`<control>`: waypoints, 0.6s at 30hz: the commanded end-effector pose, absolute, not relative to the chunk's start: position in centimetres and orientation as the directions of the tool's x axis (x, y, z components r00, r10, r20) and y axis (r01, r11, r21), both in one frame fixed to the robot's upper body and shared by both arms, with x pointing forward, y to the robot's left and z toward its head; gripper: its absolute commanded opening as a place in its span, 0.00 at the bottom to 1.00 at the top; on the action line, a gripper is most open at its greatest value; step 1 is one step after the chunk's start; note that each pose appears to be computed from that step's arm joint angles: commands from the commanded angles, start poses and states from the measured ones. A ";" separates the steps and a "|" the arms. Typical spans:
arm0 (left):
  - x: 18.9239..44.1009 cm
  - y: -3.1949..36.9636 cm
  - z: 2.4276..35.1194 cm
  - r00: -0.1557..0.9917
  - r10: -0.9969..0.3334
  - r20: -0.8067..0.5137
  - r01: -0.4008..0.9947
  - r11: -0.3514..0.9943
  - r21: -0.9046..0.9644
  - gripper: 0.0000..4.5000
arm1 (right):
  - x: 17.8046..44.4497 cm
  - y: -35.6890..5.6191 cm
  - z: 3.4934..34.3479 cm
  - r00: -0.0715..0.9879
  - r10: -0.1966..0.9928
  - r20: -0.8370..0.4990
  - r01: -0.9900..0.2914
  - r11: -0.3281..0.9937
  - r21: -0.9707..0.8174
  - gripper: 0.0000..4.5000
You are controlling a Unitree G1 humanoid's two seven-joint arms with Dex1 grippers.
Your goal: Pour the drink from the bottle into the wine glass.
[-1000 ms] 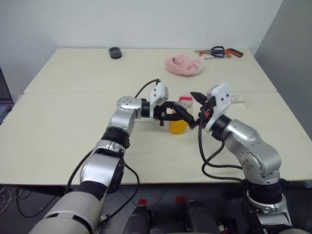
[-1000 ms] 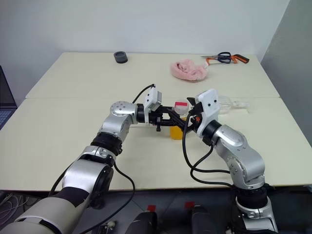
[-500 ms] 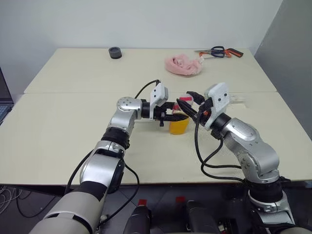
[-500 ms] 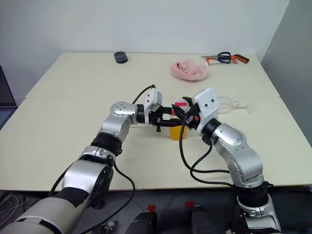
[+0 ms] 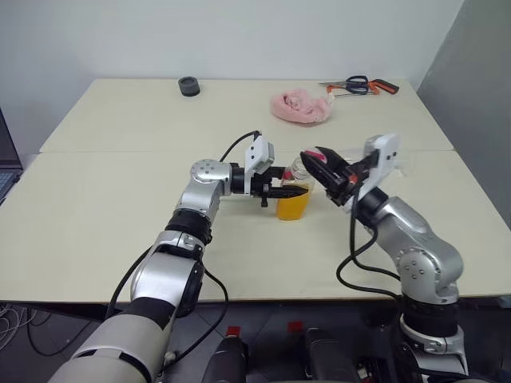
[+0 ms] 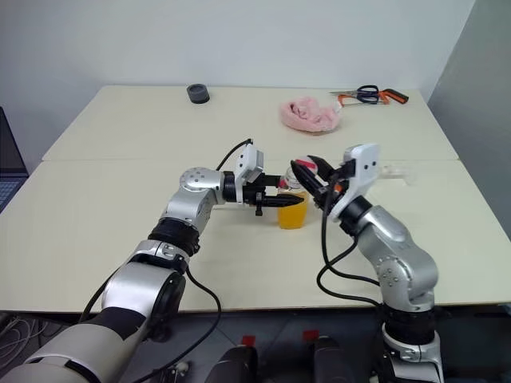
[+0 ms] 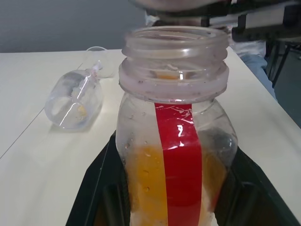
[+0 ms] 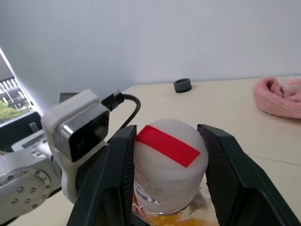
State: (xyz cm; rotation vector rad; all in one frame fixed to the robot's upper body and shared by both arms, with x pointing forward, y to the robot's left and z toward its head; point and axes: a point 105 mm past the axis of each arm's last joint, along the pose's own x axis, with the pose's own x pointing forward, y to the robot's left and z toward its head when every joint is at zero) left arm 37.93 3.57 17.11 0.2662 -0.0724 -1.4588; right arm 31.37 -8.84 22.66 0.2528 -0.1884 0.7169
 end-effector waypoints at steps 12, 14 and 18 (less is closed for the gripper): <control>38.0 4.0 19.9 0.138 -0.990 -0.007 0.952 0.131 0.275 0.38 | 30.5 -25.6 11.0 0.994 0.088 -0.066 -0.095 0.989 -0.115 0.39; 38.0 4.0 19.9 0.139 -0.990 -0.007 0.952 0.132 0.275 0.38 | 30.8 -25.9 10.4 0.995 0.071 -0.069 -0.078 0.992 -0.097 0.39; 38.0 4.0 20.0 0.142 -0.990 -0.006 0.951 0.134 0.277 0.38 | 31.3 -26.2 9.5 0.995 0.056 -0.085 -0.058 0.998 -0.021 0.62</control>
